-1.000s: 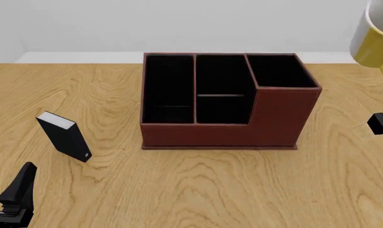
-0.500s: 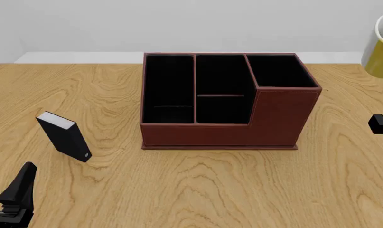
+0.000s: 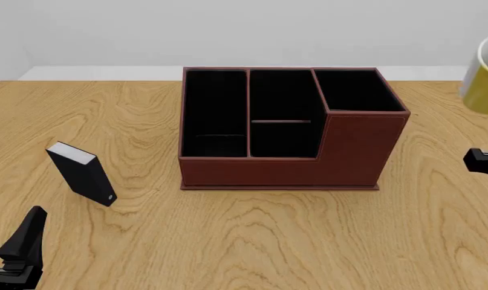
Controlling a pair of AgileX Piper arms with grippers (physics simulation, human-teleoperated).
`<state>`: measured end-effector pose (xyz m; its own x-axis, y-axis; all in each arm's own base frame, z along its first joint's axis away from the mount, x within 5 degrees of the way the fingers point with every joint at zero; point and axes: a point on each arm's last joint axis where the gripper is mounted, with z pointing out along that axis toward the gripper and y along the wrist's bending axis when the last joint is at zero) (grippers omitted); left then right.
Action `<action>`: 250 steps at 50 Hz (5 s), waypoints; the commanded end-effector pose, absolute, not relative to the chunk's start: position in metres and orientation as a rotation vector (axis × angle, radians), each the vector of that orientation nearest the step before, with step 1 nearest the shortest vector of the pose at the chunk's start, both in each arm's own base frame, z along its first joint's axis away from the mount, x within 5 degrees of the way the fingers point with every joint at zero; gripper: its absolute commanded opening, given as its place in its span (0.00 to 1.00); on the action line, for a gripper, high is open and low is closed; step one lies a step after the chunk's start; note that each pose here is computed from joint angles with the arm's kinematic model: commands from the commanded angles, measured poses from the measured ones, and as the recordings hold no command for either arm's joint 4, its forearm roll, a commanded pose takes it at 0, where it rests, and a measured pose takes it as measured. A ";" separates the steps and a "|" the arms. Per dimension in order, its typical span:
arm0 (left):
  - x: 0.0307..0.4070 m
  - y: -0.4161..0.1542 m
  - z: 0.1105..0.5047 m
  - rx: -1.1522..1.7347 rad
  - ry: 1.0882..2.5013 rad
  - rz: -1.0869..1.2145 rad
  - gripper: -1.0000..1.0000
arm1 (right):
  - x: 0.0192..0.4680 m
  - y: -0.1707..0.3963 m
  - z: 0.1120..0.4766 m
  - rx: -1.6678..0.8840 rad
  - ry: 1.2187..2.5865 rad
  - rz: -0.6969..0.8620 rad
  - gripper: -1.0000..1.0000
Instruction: Pick up the yellow and white mug and place it to the right of the caddy.
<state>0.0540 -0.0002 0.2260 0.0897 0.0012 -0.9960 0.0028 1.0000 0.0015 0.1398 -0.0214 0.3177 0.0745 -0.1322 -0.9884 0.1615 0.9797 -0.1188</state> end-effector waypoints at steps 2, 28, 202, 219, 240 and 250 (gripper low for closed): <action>0.054 0.000 0.226 0.003 1.481 -0.001 1.00 | 0.146 -0.028 0.309 0.076 1.494 -0.221 0.00; 0.054 0.000 0.226 0.003 1.481 -0.001 1.00 | 0.164 -0.035 0.274 0.115 1.554 -0.218 0.00; 0.054 0.000 0.226 0.003 1.481 -0.002 1.00 | 0.221 -0.051 0.137 0.197 1.786 -0.170 0.00; 0.054 0.000 0.226 0.003 1.481 -0.001 1.00 | 0.224 -0.052 0.126 0.201 1.804 -0.169 0.00; 0.054 0.000 0.226 0.004 1.481 -0.001 1.00 | 0.226 -0.053 0.119 0.208 1.822 -0.165 0.00; 0.054 0.000 0.226 0.003 1.481 -0.001 1.00 | 0.228 -0.054 0.117 0.210 1.830 -0.168 0.00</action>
<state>0.0540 -0.0002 0.2260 0.0898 0.0013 -0.9960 0.0028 1.0000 0.0015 0.2255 -0.0533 0.1186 -0.2591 0.0475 -0.9647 0.2265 0.9739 -0.0129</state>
